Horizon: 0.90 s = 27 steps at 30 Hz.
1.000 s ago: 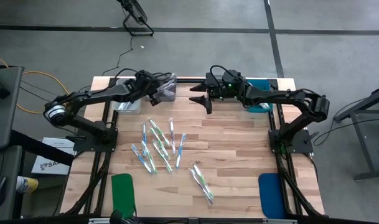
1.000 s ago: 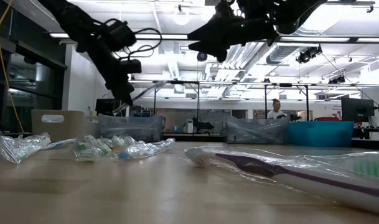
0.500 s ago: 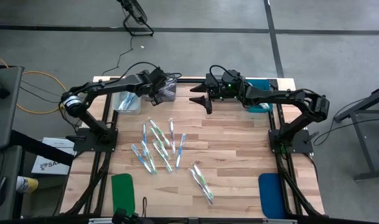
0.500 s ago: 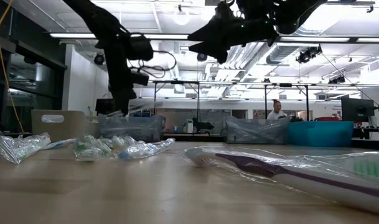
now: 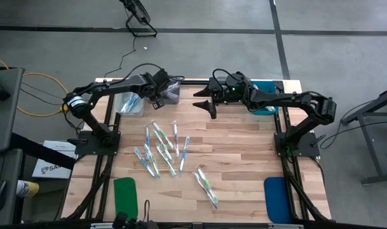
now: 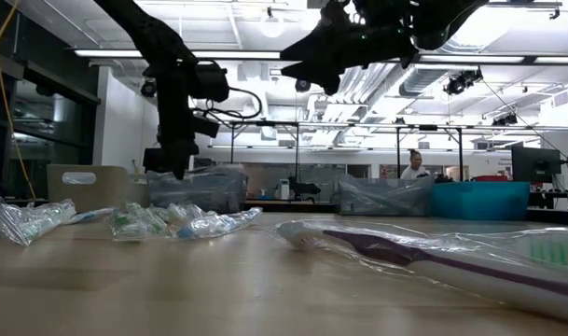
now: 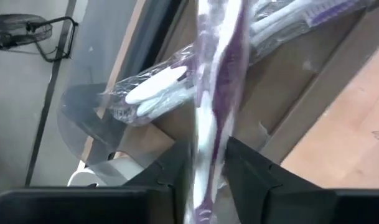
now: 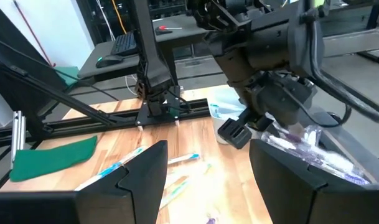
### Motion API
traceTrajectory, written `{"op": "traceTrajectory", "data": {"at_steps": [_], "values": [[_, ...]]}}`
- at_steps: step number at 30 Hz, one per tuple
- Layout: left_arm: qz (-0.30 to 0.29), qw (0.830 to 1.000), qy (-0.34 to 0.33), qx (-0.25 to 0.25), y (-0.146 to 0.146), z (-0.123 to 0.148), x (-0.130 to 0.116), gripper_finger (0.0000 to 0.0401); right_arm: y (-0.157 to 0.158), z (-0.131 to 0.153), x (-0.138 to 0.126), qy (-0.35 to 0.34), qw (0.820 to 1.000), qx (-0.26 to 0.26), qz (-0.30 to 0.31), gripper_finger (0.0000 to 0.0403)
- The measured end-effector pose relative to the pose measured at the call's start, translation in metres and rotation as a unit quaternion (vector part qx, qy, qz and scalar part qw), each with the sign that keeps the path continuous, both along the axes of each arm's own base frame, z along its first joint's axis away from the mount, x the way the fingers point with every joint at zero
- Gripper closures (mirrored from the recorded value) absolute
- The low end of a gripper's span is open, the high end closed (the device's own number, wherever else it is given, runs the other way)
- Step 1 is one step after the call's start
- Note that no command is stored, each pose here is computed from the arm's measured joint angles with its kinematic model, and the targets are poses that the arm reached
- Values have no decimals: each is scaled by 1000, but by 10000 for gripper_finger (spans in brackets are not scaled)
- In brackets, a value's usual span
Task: Pick & Place Toothbrushes
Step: Put the violet toothbrush into the left black bin, then put the green toothbrush into the right black bin
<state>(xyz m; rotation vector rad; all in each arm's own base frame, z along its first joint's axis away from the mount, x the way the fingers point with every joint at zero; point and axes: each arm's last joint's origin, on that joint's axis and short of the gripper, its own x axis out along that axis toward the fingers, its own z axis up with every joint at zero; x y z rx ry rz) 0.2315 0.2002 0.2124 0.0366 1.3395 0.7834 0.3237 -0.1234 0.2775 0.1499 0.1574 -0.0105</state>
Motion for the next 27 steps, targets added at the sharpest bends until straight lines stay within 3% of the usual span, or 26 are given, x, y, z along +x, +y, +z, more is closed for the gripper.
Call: {"op": "traceTrajectory", "data": {"at_steps": [9,13,20,22,27], "values": [[-1,1000,12,13,1,1,0,237,2,-6,-1,29,999,19,0,183],[-29,999,15,31,3,2,3,230,2,-12,-2,60,996,64,-6,183],[-77,996,5,52,4,7,9,229,15,-32,-13,191,966,176,-10,183],[-95,994,0,62,2,11,11,229,25,-36,-16,227,955,191,-7,183],[-145,986,-11,80,-8,17,22,229,53,-35,-15,260,948,183,-21,183]]}}
